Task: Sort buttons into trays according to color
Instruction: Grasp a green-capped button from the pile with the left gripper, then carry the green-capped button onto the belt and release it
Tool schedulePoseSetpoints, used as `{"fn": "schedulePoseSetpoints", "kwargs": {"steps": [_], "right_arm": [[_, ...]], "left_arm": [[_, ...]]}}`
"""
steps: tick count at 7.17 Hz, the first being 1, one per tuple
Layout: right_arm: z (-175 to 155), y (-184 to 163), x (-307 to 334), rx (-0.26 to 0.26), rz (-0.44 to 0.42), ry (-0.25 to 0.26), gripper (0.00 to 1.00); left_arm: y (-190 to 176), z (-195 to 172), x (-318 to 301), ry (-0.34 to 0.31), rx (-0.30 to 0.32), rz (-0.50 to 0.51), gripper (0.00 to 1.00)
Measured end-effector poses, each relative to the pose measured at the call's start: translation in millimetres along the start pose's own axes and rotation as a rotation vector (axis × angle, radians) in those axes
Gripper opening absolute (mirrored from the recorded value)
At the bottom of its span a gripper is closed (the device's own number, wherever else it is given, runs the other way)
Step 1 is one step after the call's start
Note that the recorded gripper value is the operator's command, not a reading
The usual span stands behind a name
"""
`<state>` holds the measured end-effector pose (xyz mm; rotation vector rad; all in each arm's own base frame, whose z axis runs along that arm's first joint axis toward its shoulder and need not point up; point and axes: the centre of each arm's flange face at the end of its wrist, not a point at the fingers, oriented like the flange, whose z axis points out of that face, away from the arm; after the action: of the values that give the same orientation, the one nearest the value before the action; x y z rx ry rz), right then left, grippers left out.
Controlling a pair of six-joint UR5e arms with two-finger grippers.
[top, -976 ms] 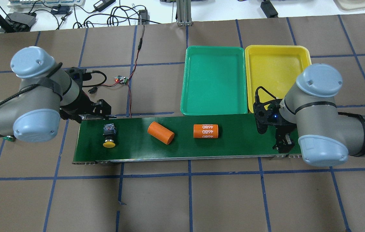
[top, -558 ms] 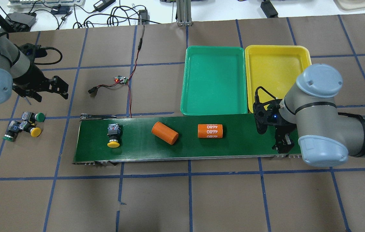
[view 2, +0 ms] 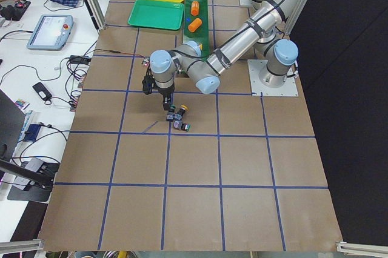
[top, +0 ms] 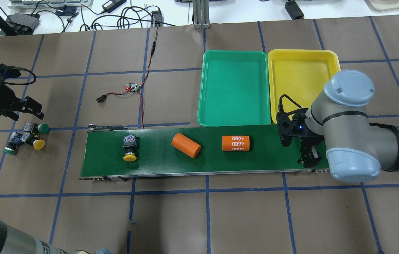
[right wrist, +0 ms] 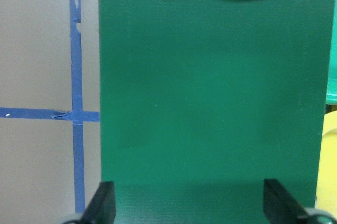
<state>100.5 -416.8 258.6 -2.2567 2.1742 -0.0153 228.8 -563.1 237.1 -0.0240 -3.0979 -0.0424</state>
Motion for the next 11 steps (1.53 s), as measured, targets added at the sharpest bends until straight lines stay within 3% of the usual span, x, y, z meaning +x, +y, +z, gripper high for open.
{"fn": "schedulePoseSetpoints", "kwargs": {"steps": [7, 11], "right_arm": [[5.7, 1.4, 5.3, -0.007, 0.0, -0.001, 1.0], [6.4, 1.6, 5.8, -0.008, 0.0, -0.002, 1.0]], "left_arm": [[0.2, 46.7, -21.8, 0.044, -0.052, 0.033, 1.0], [-3.7, 52.6, -25.1, 0.028, -0.039, 0.028, 1.0]]}}
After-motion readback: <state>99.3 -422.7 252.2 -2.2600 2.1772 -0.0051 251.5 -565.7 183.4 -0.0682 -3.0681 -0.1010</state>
